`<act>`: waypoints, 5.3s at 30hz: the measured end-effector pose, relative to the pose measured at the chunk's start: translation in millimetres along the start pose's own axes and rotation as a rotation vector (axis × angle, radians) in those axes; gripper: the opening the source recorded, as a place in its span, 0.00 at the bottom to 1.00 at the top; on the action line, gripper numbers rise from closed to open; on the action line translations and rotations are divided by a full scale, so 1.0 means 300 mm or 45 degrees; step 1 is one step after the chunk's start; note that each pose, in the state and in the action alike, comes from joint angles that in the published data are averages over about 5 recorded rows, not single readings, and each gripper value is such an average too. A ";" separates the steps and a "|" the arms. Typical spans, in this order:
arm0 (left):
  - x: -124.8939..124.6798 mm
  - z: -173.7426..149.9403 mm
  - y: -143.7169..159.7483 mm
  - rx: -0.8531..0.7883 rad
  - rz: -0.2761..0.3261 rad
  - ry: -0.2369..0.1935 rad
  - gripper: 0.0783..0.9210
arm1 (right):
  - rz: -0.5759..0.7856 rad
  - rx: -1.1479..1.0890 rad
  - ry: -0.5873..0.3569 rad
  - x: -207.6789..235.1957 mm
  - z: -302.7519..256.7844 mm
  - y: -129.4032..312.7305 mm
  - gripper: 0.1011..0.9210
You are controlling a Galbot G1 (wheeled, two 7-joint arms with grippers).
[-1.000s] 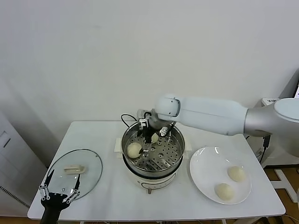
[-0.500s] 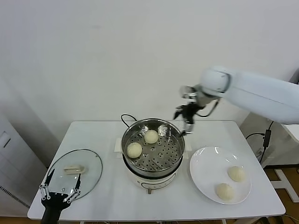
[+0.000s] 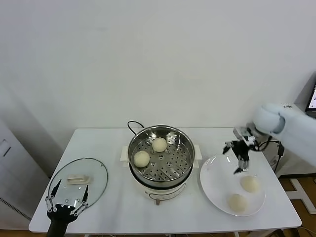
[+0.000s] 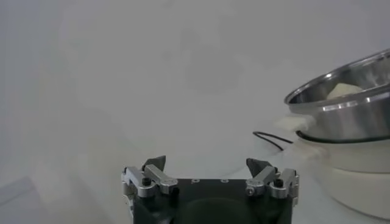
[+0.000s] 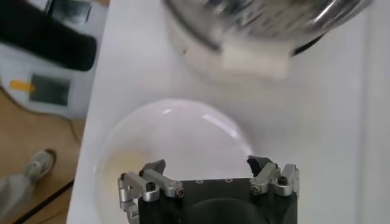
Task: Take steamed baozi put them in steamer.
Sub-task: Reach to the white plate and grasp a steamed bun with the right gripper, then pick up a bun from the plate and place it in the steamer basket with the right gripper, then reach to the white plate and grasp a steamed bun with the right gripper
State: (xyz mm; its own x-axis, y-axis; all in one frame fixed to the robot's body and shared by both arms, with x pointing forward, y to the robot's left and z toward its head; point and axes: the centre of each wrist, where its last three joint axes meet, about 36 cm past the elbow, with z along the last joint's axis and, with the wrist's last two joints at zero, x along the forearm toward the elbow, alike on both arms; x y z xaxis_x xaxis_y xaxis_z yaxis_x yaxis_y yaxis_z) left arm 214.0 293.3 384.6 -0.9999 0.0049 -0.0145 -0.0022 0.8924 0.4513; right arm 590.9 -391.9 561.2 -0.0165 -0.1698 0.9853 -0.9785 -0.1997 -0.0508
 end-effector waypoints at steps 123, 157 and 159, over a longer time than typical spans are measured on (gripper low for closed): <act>0.014 -0.049 0.038 -0.034 -0.028 -0.025 0.88 | 0.272 0.392 -0.051 0.339 -0.306 -0.347 0.88; 0.012 -0.032 -0.007 -0.062 0.031 -0.005 0.88 | 0.050 -0.188 0.135 -0.240 0.339 0.118 0.87; 0.014 -0.030 -0.006 -0.063 0.032 -0.003 0.88 | 0.054 -0.191 0.136 -0.252 0.343 0.122 0.84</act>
State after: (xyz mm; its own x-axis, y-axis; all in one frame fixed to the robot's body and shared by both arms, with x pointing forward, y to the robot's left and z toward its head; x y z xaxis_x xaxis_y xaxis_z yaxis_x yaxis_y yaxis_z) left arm 209.6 287.6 391.9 -0.9996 0.0282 -0.0049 0.0220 0.8685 0.4952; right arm 577.4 -485.8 468.2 -0.0719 -0.0700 0.9950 -0.9961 -0.0467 -0.0753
